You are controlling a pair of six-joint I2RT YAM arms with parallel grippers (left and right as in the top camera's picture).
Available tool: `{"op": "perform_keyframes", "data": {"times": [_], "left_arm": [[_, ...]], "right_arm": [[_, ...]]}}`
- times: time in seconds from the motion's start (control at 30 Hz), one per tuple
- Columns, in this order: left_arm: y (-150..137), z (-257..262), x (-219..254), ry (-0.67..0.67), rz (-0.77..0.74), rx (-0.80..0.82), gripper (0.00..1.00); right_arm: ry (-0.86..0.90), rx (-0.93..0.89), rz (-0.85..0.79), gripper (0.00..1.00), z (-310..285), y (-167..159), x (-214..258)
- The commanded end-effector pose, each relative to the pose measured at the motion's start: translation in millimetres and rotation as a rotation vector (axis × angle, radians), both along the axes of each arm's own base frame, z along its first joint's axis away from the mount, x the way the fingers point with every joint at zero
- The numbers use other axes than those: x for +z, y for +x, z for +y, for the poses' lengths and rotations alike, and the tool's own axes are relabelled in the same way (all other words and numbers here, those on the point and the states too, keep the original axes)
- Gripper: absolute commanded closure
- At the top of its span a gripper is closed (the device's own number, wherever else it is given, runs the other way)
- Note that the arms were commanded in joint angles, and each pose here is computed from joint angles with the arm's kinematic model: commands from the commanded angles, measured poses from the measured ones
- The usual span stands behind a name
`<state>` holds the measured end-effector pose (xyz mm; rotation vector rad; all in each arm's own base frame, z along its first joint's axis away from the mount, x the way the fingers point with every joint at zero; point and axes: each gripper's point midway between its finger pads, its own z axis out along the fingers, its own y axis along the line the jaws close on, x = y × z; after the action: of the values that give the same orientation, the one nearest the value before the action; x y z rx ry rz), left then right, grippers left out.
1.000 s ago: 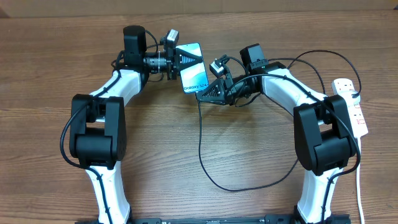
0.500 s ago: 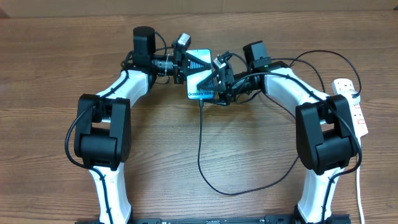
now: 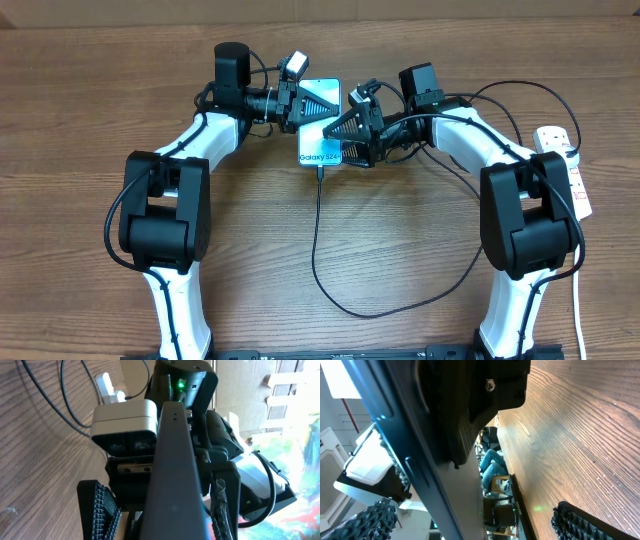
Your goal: Plug charger to phone and switch on socket
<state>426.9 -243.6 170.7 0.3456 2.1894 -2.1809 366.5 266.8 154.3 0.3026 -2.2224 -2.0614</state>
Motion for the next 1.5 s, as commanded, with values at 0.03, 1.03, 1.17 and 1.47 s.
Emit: {"op": "perform_keyframes", "data": {"times": [0.03,1.03,1.17,1.47], "left_arm": [[-7.0,3.9,20.9,-0.035,-0.092,-0.032,0.96],[-5.9,2.6,16.6,0.003,0.099,-0.015,0.96],[-6.0,2.6,16.6,0.003,0.099,-0.015,0.96],[-5.9,2.6,16.7,0.003,0.099,-0.015,0.96]], "right_arm": [[0.03,0.016,-0.041,0.0,-1.1,-4.5,2.1],[-0.315,-0.049,-0.139,0.96,-67.0,-11.1,-1.2],[-0.293,-0.055,-0.165,0.96,-65.2,-7.2,1.6],[-0.278,-0.053,-0.158,0.96,-63.6,-8.1,3.9]]}}
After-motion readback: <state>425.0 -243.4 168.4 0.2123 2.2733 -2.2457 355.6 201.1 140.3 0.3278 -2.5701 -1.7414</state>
